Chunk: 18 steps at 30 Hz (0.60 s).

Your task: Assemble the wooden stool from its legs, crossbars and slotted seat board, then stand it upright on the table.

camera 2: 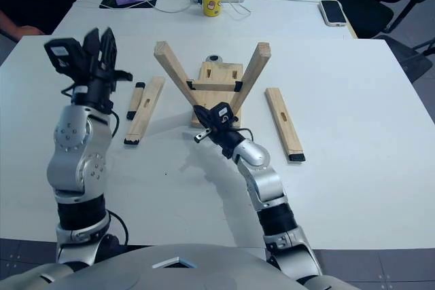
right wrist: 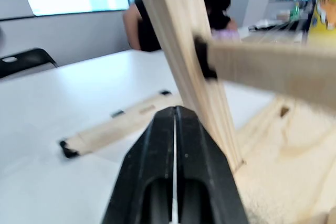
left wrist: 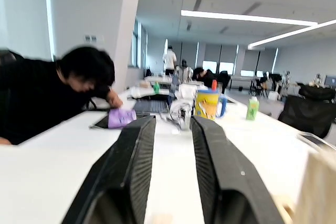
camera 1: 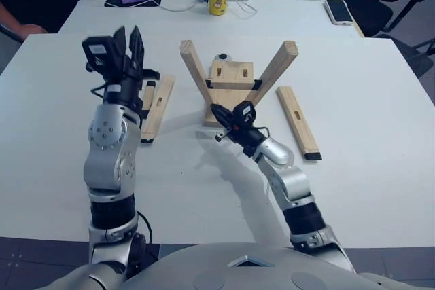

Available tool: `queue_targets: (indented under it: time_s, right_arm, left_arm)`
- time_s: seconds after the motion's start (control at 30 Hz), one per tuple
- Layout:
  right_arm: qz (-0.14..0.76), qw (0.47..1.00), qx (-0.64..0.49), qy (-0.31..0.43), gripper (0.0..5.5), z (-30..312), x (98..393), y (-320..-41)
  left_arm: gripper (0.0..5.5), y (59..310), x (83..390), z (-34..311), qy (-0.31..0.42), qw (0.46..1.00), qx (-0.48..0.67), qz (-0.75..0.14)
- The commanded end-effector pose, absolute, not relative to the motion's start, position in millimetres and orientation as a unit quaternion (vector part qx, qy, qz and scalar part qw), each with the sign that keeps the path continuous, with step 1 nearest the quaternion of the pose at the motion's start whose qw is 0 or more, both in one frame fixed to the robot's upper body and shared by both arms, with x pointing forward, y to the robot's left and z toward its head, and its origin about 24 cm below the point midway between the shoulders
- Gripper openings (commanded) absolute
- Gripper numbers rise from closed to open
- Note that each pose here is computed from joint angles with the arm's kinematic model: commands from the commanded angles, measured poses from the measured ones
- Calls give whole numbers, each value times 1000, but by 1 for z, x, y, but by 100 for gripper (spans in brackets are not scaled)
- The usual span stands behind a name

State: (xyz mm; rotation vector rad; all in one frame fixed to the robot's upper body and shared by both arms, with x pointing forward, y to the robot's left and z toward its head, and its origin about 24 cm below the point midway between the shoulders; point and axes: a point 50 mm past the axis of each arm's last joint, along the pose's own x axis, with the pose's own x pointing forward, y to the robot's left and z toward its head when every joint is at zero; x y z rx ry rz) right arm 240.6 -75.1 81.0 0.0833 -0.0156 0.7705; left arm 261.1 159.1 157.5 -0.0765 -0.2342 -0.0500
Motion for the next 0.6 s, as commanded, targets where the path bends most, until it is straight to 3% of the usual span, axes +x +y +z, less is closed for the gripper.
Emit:
queue_targets:
  time_s: [0.03, 0.17, 0.37, 0.47, 0.6]
  right_arm:
    - [322, 946, 39, 32, 0, 79, 224, -112]
    - [262, 964, 38, 28, 0, 86, 216, -149]
    - [102, 994, 25, -21, 0, 105, 232, -185]
    - [30, 995, 42, -84, 0, 131, 252, -188]
    - [22, 990, 71, -118, 0, 150, 268, -170]
  left_arm:
    - [66, 154, 252, 143, -83, 995, -49, -36]
    - [3, 153, 245, 139, -74, 996, -42, -32]
    - [3, 155, 250, 145, -85, 996, -35, -20]
    - [3, 149, 261, 158, -111, 993, -23, -38]
    - [3, 132, 272, 168, -117, 989, -34, -82]
